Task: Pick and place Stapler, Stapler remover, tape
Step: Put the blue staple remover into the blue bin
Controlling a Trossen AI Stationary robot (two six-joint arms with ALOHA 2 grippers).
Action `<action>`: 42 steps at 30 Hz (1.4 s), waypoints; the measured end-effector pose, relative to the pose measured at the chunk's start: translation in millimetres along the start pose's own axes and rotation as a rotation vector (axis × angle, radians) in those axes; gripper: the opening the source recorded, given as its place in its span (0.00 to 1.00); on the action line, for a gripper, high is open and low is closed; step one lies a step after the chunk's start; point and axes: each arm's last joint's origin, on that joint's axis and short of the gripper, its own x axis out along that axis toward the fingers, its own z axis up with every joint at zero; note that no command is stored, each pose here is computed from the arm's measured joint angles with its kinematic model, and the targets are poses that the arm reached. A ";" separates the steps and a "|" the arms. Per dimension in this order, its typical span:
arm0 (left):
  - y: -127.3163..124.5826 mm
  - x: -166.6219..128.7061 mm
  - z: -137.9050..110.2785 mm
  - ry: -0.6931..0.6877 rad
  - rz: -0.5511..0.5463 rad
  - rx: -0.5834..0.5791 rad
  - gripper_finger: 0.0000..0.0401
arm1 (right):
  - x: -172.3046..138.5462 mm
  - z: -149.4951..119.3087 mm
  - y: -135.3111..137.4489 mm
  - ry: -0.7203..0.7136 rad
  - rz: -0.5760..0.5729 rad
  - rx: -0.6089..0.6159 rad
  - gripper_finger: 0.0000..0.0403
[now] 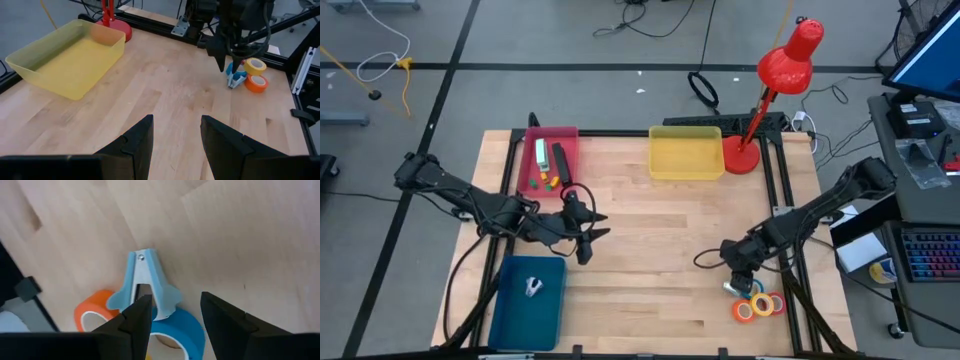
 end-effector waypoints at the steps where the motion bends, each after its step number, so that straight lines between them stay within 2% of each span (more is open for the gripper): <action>1: 0.0 0.0 0.0 -0.001 0.001 0.000 0.41 | 1.4 0.3 -0.3 0.005 -0.007 -0.002 0.40; 11: 0.0 0.0 0.0 -0.001 0.001 -0.001 0.41 | 14.0 3.6 -2.1 0.041 -0.060 -0.006 0.37; 14: 0.3 0.0 0.2 -0.001 0.002 -0.002 0.41 | 15.7 3.9 -2.5 0.047 -0.067 -0.014 0.31; 22: 3.7 2.0 1.6 -0.003 0.017 -0.004 0.41 | 15.5 4.3 -2.0 0.044 -0.061 -0.027 0.06; 28: 6.0 3.3 2.7 -0.005 0.027 0.007 0.41 | 13.6 4.7 -1.0 0.023 -0.048 -0.014 0.05; 32: 5.6 3.3 2.7 -0.002 0.018 0.014 0.41 | 7.4 5.0 -0.1 -0.032 -0.033 0.007 0.05; 35: 4.4 3.3 3.3 0.000 -0.009 0.009 0.41 | -0.4 7.7 5.4 -0.101 0.040 0.019 0.05; 38: 0.8 6.8 4.9 -0.021 -0.039 0.002 0.41 | -11.2 14.5 11.7 -0.222 0.129 0.026 0.05; 42: -8.6 19.2 5.9 -0.069 -0.076 0.054 0.41 | -29.2 26.9 21.3 -0.426 0.270 0.028 0.05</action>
